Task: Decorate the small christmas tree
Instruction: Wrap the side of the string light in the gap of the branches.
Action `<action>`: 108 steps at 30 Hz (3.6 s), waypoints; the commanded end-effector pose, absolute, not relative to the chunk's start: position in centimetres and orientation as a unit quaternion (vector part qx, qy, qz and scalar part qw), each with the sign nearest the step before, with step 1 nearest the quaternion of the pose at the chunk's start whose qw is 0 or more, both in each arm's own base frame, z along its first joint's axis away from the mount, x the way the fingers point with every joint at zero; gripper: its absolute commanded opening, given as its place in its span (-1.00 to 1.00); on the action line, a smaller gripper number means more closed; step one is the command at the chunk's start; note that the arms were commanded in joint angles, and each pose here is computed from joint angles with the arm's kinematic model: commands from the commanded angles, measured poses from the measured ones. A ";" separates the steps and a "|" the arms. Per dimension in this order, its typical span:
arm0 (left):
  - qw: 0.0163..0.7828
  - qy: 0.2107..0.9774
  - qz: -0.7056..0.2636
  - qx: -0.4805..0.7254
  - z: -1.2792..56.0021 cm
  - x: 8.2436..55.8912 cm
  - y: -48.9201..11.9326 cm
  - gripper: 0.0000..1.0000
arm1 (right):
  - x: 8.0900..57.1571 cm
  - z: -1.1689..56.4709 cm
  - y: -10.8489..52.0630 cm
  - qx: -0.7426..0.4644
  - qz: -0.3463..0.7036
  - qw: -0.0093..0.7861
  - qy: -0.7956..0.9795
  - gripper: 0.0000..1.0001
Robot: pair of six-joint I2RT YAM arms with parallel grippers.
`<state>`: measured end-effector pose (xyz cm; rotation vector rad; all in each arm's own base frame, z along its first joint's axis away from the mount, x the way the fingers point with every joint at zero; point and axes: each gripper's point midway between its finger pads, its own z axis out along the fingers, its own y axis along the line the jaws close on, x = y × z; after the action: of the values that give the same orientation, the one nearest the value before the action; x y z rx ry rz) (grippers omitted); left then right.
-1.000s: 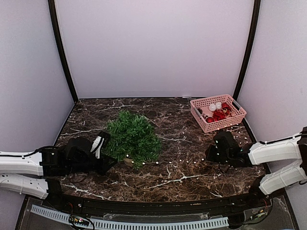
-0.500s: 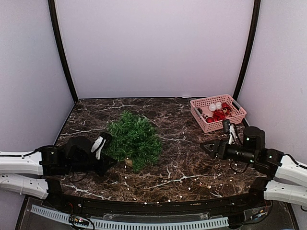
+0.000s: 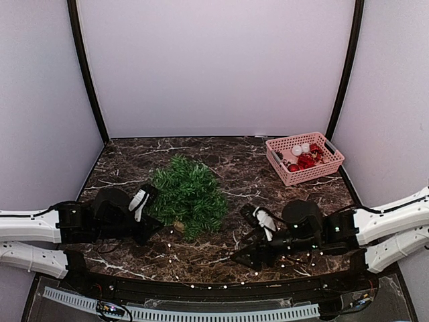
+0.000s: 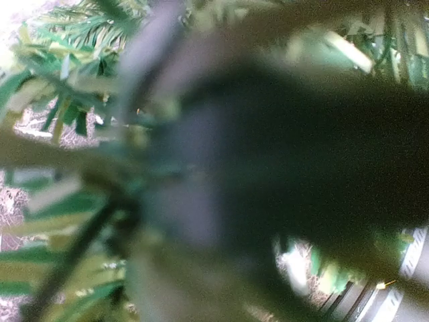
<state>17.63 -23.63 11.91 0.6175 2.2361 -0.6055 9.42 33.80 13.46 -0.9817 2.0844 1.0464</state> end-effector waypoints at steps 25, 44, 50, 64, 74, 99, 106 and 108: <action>0.367 0.868 -0.241 0.234 12.9 18.1 -23.7 -1.00 | 1.7 6.4 46.6 -0.602 0.299 0.283 0.684 -0.08; 0.370 0.874 -0.217 0.227 11.8 18.5 -22.3 -1.00 | 7.8 13.5 42.2 -0.431 0.326 0.371 0.755 -1.00; 0.371 0.876 -0.211 0.227 11.6 18.6 -22.1 -1.00 | 8.3 17.8 41.3 -0.400 0.362 0.392 0.746 -1.00; 0.365 0.881 -0.206 0.219 10.7 18.6 -21.7 -1.00 | 12.1 13.6 36.0 -0.281 0.306 0.375 0.829 -1.00; 0.365 0.882 -0.207 0.215 10.6 18.7 -21.8 -1.00 | 8.5 11.0 35.8 -0.332 0.329 0.321 0.823 -1.00; 0.387 0.836 -0.373 0.107 19.5 16.5 -23.7 0.28 | 8.7 12.2 37.8 -0.300 0.321 0.353 0.826 -1.00; 0.331 0.855 -0.384 0.106 16.9 13.8 -28.7 0.31 | 9.3 12.7 37.6 -0.280 0.319 0.364 0.829 -1.00; 0.317 0.863 -0.382 0.092 15.7 13.9 -29.1 0.33 | 9.3 12.9 37.5 -0.278 0.322 0.366 0.828 -1.00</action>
<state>13.28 -27.76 15.55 0.3890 2.2627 -0.9344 8.96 36.50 10.58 -0.7862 2.1792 0.7662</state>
